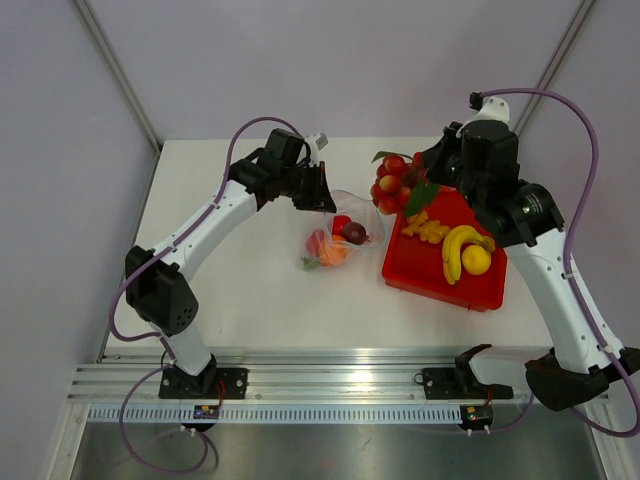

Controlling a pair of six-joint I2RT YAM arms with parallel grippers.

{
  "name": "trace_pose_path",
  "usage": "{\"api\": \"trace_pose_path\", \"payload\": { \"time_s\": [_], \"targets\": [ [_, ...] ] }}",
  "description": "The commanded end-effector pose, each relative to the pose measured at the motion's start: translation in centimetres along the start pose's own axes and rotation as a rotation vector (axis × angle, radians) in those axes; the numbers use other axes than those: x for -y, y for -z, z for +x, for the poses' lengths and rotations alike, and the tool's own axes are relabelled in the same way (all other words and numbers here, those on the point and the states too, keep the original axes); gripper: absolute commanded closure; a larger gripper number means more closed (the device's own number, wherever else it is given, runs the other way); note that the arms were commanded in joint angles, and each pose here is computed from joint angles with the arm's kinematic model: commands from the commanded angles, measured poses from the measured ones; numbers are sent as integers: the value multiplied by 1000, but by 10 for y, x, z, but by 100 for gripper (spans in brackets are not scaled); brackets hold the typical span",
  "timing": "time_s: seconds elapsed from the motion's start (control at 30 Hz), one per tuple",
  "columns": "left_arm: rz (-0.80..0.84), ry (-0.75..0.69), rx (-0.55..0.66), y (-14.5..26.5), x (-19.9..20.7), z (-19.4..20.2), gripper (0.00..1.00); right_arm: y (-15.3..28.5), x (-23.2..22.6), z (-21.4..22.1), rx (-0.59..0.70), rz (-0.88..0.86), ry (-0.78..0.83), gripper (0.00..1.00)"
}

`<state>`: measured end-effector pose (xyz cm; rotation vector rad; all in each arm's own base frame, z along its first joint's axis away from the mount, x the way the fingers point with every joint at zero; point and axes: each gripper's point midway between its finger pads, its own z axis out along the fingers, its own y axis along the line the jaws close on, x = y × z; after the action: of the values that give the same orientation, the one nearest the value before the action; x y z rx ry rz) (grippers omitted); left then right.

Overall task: Place the food in the zip-top bag and seal the zipper
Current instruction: Place the fake fruit in the zipper food storage bag.

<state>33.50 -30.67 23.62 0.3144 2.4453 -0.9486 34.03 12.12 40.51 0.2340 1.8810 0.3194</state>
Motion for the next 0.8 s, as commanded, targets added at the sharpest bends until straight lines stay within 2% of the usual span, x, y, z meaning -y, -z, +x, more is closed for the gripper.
{"api": "trace_pose_path", "payload": {
  "time_s": [0.0,0.13,0.4,0.57,0.77],
  "targets": [
    [53,-33,56,10,17,-17,100,15,-30,-7,4,-130,-94,100],
    [60,-32,54,11,19,-17,100,9,-57,12,-42,-220,-129,100],
    [49,-34,52,15,18,-14,100,-13,-81,44,-107,-242,-138,100],
    [55,-34,53,16,19,-14,100,-22,-85,58,-129,-229,-142,100],
    [59,-35,53,18,20,-14,100,-49,-66,96,-166,-126,-132,100]
  ]
}}
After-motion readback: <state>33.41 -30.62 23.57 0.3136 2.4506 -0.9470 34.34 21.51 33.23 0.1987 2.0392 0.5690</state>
